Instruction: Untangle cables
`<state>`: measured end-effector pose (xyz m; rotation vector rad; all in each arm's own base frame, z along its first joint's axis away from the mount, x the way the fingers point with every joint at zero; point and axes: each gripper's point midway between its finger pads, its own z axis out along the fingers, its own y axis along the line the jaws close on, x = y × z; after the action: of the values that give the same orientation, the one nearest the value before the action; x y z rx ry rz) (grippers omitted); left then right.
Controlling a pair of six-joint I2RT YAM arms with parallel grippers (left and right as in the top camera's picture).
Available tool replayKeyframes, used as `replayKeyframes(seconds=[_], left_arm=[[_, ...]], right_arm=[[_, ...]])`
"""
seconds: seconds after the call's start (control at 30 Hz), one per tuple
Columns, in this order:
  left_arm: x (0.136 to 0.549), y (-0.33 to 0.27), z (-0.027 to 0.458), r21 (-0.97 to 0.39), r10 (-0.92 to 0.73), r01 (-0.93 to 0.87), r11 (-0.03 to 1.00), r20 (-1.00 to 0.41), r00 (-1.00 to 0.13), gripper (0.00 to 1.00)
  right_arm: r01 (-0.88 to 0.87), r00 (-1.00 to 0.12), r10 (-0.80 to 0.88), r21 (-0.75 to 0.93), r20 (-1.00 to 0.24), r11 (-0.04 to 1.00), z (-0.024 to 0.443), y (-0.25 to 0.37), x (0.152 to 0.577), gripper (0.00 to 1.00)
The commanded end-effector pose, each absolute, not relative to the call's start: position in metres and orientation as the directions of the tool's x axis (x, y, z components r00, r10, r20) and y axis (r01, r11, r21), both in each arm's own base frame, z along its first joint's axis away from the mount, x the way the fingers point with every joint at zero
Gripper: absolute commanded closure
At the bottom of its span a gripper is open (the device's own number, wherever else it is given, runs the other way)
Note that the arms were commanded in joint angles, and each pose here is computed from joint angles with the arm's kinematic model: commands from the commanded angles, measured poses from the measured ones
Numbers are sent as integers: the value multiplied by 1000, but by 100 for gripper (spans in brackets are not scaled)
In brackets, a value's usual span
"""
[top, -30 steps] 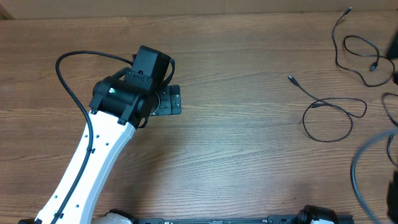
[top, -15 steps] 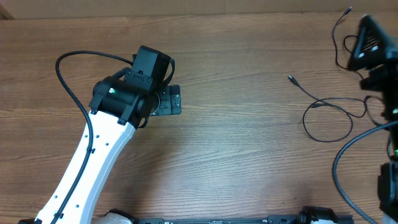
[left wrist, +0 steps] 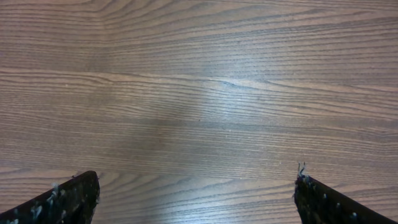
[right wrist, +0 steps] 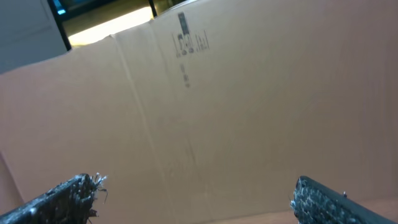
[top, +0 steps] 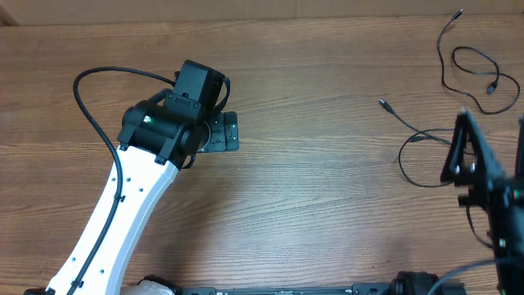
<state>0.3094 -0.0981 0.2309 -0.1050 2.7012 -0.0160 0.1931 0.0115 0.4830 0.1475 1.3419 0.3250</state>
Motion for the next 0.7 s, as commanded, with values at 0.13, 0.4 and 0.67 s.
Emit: replayKeyframes(seconds=[0.13,0.4,0.67], left_arm=[[309,-94,229,-14,-83,-85,996,-422,-903,0],[309,-94,229,-14,-83,-85,996,-422,-903,0],[309,-94,229,-14,-83,-85,996,-422,-903,0]], right_arm=[[-196,275,299,252,-914,948,495,19,155,0],[-296,339,322,225,-884,928,507,32,115,0],[-375,463,341,168,-818,912,522,34,54,0]])
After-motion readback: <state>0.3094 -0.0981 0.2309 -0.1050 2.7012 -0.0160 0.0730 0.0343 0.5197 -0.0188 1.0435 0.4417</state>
